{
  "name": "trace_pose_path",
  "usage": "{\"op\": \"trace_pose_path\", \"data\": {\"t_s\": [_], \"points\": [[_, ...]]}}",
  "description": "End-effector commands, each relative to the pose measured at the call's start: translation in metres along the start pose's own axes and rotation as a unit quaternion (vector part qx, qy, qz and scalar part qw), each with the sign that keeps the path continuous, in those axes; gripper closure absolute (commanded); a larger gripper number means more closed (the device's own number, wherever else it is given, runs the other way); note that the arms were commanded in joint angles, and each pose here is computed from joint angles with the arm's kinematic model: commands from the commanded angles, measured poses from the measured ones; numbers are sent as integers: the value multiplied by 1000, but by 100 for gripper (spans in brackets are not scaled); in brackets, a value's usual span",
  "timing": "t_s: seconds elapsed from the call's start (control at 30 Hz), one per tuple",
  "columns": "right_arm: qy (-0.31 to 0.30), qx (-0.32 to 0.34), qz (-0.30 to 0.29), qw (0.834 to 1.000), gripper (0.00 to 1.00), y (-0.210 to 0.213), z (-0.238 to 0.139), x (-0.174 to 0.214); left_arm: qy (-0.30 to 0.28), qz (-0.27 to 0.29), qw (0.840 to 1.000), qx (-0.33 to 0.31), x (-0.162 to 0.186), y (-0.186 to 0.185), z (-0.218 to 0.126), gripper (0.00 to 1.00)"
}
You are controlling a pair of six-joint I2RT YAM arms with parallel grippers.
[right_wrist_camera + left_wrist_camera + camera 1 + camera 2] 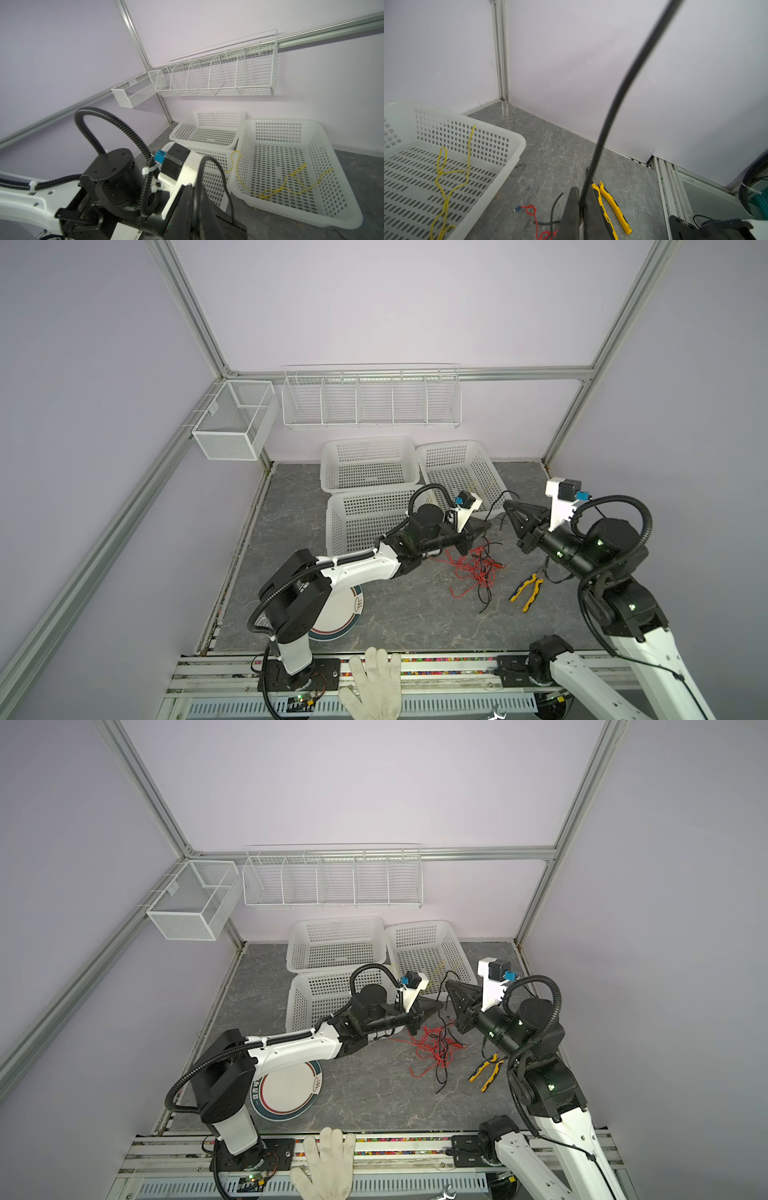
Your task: Untangle the cables
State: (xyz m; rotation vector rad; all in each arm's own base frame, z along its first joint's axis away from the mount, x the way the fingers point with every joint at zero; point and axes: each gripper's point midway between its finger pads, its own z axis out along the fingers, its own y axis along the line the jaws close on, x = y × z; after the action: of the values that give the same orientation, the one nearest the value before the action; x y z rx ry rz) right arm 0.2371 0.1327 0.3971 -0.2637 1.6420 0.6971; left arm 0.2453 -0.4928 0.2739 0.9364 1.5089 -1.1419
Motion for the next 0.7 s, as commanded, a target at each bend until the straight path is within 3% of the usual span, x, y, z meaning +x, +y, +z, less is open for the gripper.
{"op": "trace_pose_path", "data": {"t_s": [0.0,0.1,0.23,0.33,0.47,0.67], "points": [[24,81,-2,996,78,-33,0,23,-44,17,999,-24,-47,-2,-8,100],[49,122,4,991,69,-51,0,46,-54,23,998,-36,-67,-3,-15,100],[96,151,12,984,43,-70,4,84,-76,31,996,-25,-96,-14,-24,100],[123,154,21,980,33,-76,10,108,-93,34,995,-17,-116,-21,-30,100],[139,167,35,976,25,-89,17,134,-111,31,993,-1,-136,-31,-35,100],[125,161,60,977,25,-97,37,153,-117,11,993,28,-147,-42,-38,100]]}}
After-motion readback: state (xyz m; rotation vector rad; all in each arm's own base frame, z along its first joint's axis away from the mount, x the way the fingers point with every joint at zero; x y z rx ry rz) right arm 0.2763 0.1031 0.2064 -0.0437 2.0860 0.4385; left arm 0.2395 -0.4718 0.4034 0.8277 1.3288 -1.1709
